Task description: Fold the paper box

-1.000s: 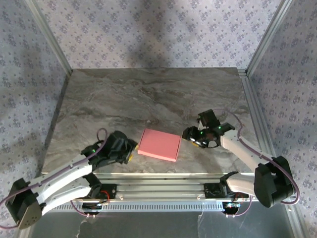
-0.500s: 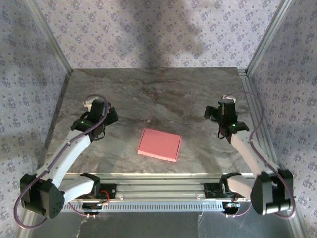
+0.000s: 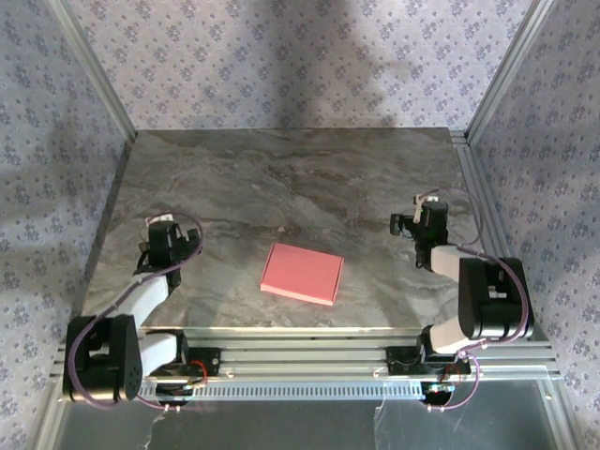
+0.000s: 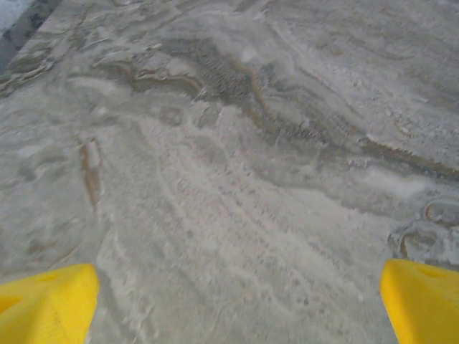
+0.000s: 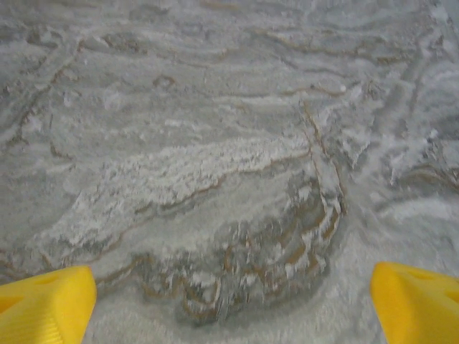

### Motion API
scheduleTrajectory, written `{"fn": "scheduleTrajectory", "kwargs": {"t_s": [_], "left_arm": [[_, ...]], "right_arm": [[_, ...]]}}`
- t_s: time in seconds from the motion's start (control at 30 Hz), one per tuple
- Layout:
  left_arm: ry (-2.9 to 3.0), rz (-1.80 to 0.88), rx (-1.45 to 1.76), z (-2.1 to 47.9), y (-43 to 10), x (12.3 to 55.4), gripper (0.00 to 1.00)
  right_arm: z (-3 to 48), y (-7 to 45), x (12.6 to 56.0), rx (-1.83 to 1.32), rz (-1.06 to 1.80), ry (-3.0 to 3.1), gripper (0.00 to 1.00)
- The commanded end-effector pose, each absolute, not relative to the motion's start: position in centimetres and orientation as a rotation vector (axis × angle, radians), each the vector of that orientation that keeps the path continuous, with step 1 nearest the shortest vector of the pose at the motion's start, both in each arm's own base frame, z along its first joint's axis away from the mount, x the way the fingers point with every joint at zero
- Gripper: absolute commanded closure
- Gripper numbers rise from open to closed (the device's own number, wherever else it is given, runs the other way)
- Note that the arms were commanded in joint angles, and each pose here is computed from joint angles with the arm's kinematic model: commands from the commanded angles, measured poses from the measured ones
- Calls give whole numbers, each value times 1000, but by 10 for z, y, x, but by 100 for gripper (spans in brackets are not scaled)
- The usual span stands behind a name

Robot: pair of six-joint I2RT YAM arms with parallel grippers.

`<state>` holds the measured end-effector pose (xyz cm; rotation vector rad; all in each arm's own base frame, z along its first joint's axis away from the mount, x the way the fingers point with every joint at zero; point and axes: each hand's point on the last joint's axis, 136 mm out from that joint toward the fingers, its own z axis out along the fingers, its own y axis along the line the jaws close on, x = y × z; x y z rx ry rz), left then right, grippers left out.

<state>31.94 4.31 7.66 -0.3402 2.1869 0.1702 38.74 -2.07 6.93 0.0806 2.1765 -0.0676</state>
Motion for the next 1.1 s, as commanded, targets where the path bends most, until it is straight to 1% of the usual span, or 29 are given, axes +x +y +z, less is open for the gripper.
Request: {"fn": "scheduleTrajectory", "kwargs": {"t_s": [0.0,0.1,0.17,0.23,0.33,0.47,0.53,0.57,0.6,1.07], "left_arm": [[1994,61,-236,111,31,354,0],[1951,41,-191,115,25,367,0],[1933,39,-185,116,25,375,0],[1939,54,-173,116,26,379,0],[1921,52,-142,118,23,379,0],[1835,70,-118,96,22,377,0],[1823,62,-112,107,20,389,0],[1952,68,-130,90,24,392,0],[1928,71,-132,90,25,397,0],[1938,68,-155,90,28,394,0]], "right_arm": [[90,-22,402,45,-13,2061,0],[90,-15,396,3,-30,2017,0],[84,-18,385,24,-56,1956,0],[89,-23,380,54,-85,1925,0],[85,-18,386,30,-111,1963,0],[85,-19,392,28,-86,1976,0],[85,-19,392,27,-85,1977,0],[85,-18,391,27,-82,1978,1],[85,-19,392,28,-82,1977,0],[85,-18,392,26,-76,1978,0]]}}
